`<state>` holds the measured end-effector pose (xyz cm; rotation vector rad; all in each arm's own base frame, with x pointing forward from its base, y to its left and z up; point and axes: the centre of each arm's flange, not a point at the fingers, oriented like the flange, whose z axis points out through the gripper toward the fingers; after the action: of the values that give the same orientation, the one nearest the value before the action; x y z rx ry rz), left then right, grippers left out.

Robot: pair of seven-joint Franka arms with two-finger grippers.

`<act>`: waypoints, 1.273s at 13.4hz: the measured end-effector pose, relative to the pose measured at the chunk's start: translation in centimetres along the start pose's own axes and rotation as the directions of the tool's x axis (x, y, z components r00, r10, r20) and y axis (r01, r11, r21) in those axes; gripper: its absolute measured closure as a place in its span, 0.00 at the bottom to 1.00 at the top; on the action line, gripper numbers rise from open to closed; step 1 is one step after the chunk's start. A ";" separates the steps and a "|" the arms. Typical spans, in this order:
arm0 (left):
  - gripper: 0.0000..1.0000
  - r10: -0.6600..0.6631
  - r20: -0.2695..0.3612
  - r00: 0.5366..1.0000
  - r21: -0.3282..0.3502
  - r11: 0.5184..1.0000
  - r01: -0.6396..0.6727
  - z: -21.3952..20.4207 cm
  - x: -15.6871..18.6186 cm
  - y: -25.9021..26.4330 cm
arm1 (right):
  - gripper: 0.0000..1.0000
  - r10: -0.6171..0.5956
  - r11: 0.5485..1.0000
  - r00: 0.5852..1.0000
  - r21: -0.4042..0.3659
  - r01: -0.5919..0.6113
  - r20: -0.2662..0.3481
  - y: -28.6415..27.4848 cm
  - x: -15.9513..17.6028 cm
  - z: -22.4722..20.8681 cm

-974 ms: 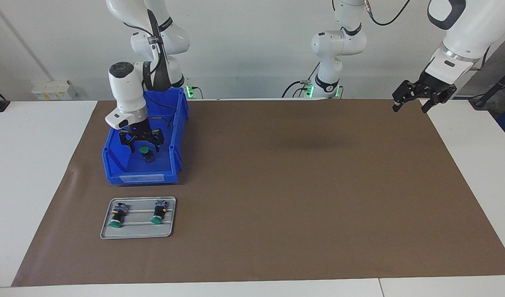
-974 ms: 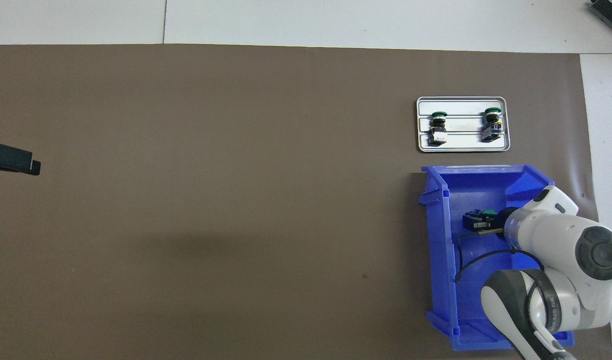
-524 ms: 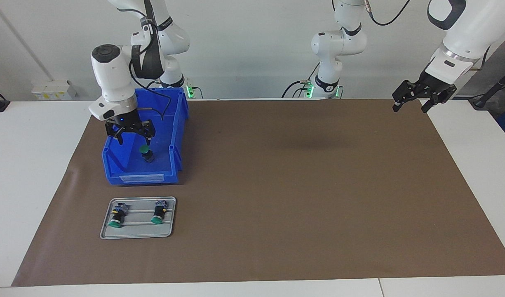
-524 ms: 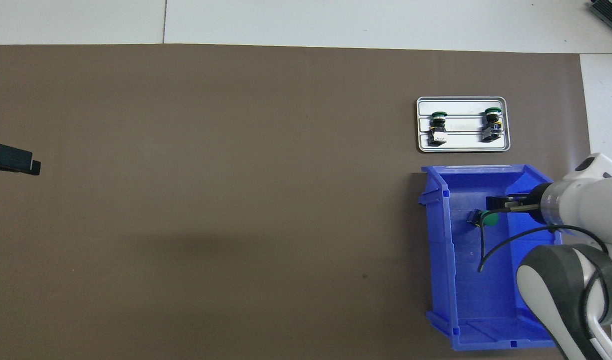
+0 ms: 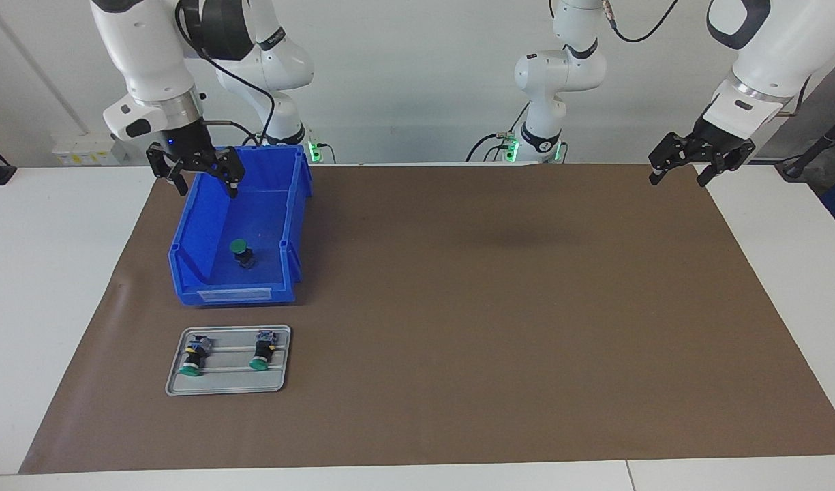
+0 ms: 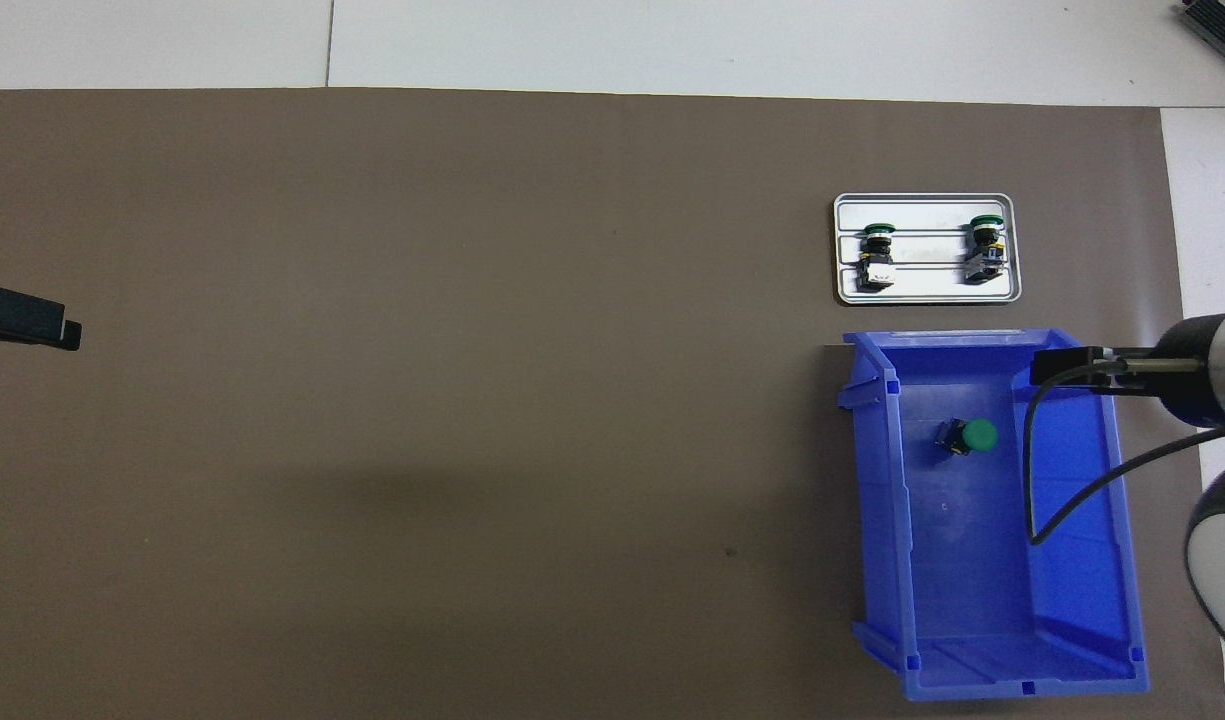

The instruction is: Place and press button with both arms

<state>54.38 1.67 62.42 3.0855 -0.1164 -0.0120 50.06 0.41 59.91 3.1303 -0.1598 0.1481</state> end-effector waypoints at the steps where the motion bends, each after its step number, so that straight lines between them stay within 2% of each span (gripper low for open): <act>1: 0.00 0.000 0.000 1.000 0.000 1.000 0.000 0.0 0.0 0.0 | 0.00 0.005 1.000 1.000 0.001 -0.005 0.004 0.1 0.2 -2.1; 4: 0.00 0.000 0.000 1.000 0.000 1.000 0.000 0.0 0.0 0.0 | 0.00 0.030 1.000 1.000 0.002 -0.030 0.006 0.8 2.0 -5.2; 9: 0.00 0.000 0.000 1.000 0.000 1.000 0.000 0.0 0.0 0.0 | 0.00 0.064 0.998 0.996 -0.014 -0.063 0.067 2.2 5.6 -3.4; 17: 0.00 0.000 0.000 1.000 0.000 1.000 0.000 0.0 0.0 0.0 | 0.00 0.018 1.000 0.997 -0.012 -0.017 0.079 1.8 5.6 -3.4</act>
<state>54.38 1.67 62.42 3.0855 -0.1163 -0.0120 55.15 -1.90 63.81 3.1260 -0.1875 0.0230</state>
